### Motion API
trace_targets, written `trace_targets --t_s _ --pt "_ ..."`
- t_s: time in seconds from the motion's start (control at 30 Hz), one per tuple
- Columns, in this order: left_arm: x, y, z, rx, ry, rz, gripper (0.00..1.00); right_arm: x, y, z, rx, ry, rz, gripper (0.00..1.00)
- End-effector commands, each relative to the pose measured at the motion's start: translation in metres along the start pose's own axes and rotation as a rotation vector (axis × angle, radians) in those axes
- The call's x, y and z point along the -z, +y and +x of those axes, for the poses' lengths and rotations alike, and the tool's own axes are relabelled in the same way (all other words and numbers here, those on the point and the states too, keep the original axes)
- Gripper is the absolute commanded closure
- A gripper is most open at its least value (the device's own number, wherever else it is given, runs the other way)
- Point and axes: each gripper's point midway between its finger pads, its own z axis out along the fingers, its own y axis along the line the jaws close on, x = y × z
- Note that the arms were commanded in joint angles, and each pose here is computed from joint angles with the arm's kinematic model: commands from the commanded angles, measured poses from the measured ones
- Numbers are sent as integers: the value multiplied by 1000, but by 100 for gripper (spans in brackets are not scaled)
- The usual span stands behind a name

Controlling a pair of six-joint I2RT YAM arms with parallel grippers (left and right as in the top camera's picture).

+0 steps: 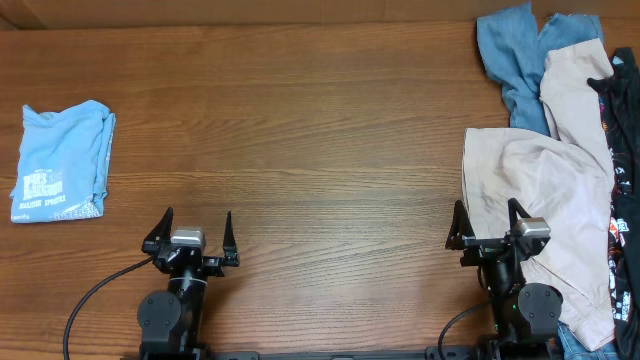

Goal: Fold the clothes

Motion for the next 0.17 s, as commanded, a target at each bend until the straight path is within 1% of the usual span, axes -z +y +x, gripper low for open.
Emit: trace_targets --t_s 0.0,0.13 --pt "0 -4 -1 -27 -8 23 0 0 0 1 -3 -6 -3 0" --pt "0 -4 -1 -27 -8 23 0 0 0 1 -3 -6 -3 0"
